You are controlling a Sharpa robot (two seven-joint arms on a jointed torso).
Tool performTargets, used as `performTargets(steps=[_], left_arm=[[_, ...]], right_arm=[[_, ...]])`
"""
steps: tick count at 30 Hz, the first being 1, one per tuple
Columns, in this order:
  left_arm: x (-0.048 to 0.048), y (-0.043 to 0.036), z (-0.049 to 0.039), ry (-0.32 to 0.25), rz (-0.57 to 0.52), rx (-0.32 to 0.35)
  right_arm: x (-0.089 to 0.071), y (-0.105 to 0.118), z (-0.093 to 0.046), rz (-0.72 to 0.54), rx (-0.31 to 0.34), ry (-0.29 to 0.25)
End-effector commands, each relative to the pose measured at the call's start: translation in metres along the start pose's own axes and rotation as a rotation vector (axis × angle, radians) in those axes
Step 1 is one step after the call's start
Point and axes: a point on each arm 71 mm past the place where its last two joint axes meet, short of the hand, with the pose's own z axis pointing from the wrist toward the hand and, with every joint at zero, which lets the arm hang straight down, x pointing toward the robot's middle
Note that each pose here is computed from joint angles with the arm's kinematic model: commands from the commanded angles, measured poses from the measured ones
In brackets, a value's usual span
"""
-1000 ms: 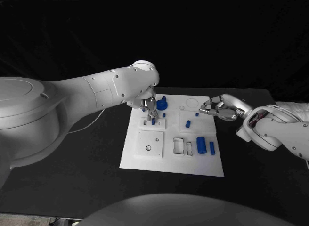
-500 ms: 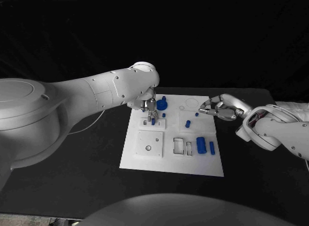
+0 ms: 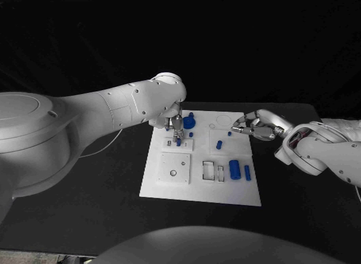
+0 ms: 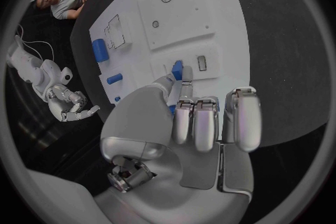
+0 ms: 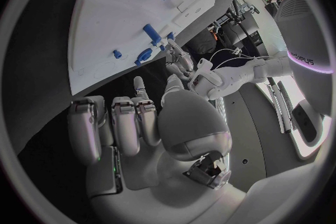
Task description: Assemble the parts on the task board
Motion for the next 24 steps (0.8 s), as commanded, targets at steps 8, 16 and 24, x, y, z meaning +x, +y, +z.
performTargets(steps=[8, 16, 24], left_arm=[[0.0004, 0.0099, -0.0007, 0.001, -0.009, -0.161], [0.0008, 0.0093, -0.0004, -0.002, -0.013, -0.16], [0.0013, 0.0099, 0.0, -0.007, -0.02, -0.16]], right_arm=[[0.0002, 0.0005, 0.0, -0.002, -0.01, 0.005], [0.0004, 0.0006, 0.0001, -0.002, -0.01, 0.006], [0.0003, 0.0003, -0.0001, -0.002, -0.008, 0.006]])
